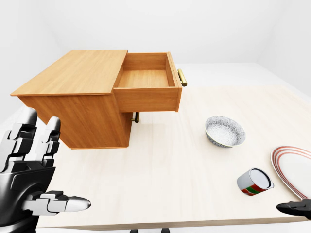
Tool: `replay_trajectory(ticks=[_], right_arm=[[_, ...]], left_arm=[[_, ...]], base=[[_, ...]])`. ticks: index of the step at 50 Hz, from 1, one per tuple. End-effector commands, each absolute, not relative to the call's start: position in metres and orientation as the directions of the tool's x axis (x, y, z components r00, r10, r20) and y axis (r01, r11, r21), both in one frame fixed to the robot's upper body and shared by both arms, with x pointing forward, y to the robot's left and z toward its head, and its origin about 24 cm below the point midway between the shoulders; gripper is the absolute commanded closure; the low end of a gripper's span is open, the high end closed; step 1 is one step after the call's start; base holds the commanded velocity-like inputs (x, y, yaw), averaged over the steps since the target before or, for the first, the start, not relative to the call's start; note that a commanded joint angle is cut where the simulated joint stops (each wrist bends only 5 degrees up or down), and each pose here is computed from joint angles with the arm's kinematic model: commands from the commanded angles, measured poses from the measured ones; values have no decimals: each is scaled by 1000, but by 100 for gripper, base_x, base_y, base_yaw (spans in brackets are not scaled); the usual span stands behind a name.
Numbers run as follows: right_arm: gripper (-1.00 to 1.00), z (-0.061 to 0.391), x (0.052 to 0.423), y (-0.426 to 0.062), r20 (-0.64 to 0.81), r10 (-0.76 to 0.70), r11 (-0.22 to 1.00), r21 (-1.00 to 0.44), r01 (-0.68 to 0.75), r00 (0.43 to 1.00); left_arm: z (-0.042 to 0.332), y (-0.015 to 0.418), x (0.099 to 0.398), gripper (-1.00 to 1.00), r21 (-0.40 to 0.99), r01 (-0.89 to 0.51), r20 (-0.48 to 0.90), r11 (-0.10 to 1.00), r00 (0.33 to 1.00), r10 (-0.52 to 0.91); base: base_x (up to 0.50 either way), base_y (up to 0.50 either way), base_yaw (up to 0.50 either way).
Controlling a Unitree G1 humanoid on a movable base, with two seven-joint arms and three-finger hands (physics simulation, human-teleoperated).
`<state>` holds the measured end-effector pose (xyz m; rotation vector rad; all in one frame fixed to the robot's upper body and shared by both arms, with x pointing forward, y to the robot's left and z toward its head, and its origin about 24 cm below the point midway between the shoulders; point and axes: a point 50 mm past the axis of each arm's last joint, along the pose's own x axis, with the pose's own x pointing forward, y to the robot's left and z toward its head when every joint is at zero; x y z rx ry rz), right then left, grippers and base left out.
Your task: Put the ketchup in the top drawer of the cabinet.
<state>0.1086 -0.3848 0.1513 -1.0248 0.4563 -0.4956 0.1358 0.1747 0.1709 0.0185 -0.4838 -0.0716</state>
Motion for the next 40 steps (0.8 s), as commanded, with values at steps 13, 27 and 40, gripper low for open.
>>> replay_trajectory(ticks=[13,27,40], right_arm=[[-100,129,125,-384,-233,-544,483,-872,74,806],[-100,126,131,-385,-253,-539,478,-877,45,803],[-100,120,152,-377,-284,-468,502,-865,-13,837]], left_arm=[[170,174,137,-100,32,65,460,997,885,-73],[166,172,139,-100,31,72,442,997,894,-78],[168,173,138,-100,31,69,449,997,890,-75]], base=[[0,0,0],[0,0,0],[0,0,0]])
